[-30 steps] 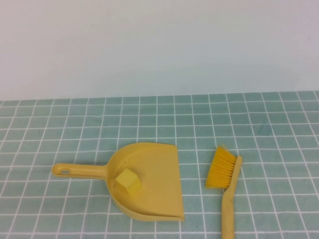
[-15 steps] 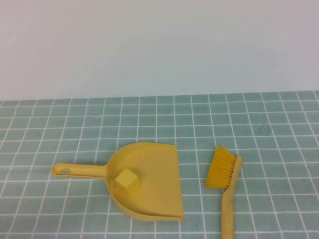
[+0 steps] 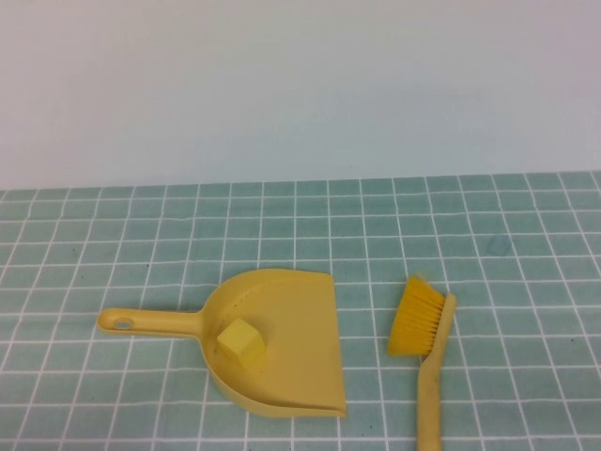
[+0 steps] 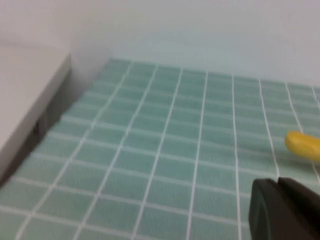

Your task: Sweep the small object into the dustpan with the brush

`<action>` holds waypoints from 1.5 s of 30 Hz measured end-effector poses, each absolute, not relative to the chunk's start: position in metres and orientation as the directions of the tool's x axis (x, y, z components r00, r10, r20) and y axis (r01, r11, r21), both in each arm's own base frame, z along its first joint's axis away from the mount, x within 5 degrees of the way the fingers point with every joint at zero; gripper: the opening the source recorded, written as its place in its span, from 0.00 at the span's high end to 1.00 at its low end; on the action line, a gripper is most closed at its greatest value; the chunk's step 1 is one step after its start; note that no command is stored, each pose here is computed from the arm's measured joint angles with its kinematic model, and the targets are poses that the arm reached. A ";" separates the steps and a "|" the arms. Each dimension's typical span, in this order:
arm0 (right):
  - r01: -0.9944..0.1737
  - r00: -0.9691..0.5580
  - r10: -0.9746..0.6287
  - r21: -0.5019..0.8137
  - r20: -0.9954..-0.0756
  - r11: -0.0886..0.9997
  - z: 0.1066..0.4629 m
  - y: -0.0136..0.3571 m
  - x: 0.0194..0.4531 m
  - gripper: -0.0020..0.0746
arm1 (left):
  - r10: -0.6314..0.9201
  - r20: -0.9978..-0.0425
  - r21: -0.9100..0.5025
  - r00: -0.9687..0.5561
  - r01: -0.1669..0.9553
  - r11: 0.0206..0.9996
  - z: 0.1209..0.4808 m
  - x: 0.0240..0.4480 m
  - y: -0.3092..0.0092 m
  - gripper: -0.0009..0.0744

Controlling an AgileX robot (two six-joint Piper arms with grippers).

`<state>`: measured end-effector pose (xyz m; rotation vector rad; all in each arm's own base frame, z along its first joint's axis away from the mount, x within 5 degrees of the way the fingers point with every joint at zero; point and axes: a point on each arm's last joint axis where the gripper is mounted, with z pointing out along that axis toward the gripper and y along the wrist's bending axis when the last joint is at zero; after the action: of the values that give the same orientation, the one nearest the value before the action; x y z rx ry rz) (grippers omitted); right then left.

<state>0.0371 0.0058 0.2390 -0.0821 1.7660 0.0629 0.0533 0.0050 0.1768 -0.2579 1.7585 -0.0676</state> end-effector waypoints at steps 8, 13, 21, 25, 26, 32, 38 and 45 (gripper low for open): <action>-0.066 -0.249 -0.002 0.015 -0.968 0.998 0.192 0.005 0.050 0.98 | -0.235 -0.945 -0.208 -0.226 -0.139 0.968 0.172 0.052 0.004 0.99; -0.061 -0.292 -0.018 0.000 -0.956 0.998 0.173 0.004 0.052 0.98 | -0.235 -0.945 -0.208 -0.226 -0.137 0.968 0.172 0.052 0.004 0.99; -0.060 -0.286 -0.031 -0.014 -0.958 0.998 0.172 0.003 0.052 0.98 | -0.232 -0.946 -0.206 -0.225 -0.134 0.969 0.173 0.053 0.004 0.99; -0.060 -0.296 -0.033 -0.016 -0.955 0.998 0.172 0.003 0.052 0.98 | -0.232 -0.946 -0.206 -0.225 -0.136 0.969 0.173 0.053 0.004 0.99; -0.060 -0.301 -0.034 -0.016 -0.953 0.998 0.171 0.003 0.052 0.98 | -0.233 -0.946 -0.206 -0.227 -0.136 0.969 0.172 0.052 0.004 0.99; -0.067 -0.335 -0.051 -0.030 -0.941 0.997 0.168 0.003 0.051 0.98 | -0.231 -0.946 -0.204 -0.228 -0.137 0.969 0.172 0.053 0.004 0.99; -0.069 -0.334 -0.058 -0.037 -0.941 0.997 0.168 0.003 0.051 0.98 | -0.231 -0.946 -0.204 -0.228 -0.137 0.969 0.172 0.053 0.004 0.99; -0.069 -0.335 -0.058 -0.037 -0.941 0.997 0.168 0.003 0.051 0.98 | -0.231 -0.946 -0.204 -0.228 -0.137 0.969 0.172 0.053 0.004 0.99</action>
<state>0.0508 0.0033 0.1678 -0.0914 1.9131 0.0115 0.0525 0.0037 0.1724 -0.2711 1.8072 -0.0894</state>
